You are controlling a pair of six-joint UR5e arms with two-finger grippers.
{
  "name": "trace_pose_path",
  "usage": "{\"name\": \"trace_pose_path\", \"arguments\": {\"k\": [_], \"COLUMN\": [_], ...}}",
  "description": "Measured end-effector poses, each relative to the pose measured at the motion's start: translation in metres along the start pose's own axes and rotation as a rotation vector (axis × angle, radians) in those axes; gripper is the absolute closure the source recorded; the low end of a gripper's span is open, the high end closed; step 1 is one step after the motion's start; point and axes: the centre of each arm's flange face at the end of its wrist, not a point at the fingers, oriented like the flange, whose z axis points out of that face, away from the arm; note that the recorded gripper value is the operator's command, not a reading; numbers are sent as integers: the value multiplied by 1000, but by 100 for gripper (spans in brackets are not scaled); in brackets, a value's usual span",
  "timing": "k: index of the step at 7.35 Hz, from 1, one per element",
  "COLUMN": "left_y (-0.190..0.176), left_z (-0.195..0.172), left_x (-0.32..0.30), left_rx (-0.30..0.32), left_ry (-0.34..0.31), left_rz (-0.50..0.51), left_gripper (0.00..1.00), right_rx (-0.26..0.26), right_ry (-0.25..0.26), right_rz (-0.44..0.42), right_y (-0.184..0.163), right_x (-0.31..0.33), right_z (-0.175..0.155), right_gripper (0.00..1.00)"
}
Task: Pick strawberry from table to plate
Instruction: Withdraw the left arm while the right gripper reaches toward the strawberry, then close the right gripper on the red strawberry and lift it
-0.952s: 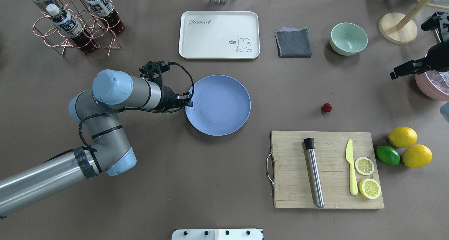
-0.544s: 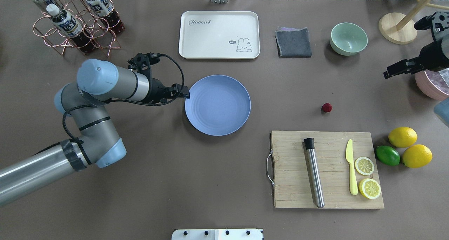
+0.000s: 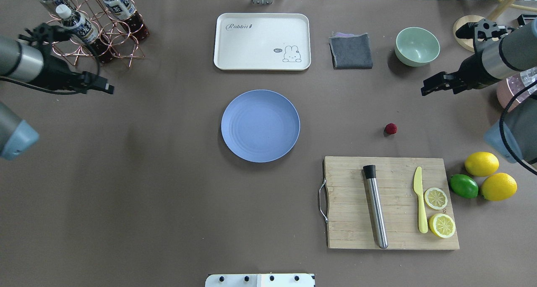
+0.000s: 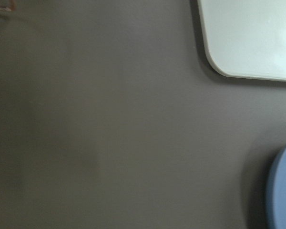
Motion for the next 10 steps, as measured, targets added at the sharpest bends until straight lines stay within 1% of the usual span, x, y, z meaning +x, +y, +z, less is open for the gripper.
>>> {"name": "trace_pose_path", "arguments": {"k": [2, 3, 4, 5, 6, 7, 9, 10], "left_y": [-11, -14, -13, -10, -4, 2, 13, 15], "left_z": [-70, -107, -141, -167, -184, -196, -205, -205], "left_x": [-101, -146, -182, -209, -227, -243, -266, -269], "left_rx": [-33, -59, -94, -127, -146, -151, -154, -153], "left_ry": [-116, -167, -204, -222, -230, -233, -225, -222], "left_rz": [101, 141, 171, 195, 202, 186, 142, 137], "left_gripper": [2, 2, 2, 2, 2, 2, 2, 2], "right_rx": [-2, -7, -13, -20, -27, -39, -57, -62], "right_ry": [-5, -4, 5, 28, 53, 68, 81, 88], "right_rz": [9, 7, 1, -8, -14, -12, -7, -8], "right_y": [2, 4, 8, 13, 19, 26, 40, 45], "right_x": [-22, -26, -31, -35, -37, -40, -56, -65], "right_z": [9, 13, 21, 34, 48, 61, 81, 91], "right_gripper": [0, 1, 1, 1, 1, 1, 4, 7]}}
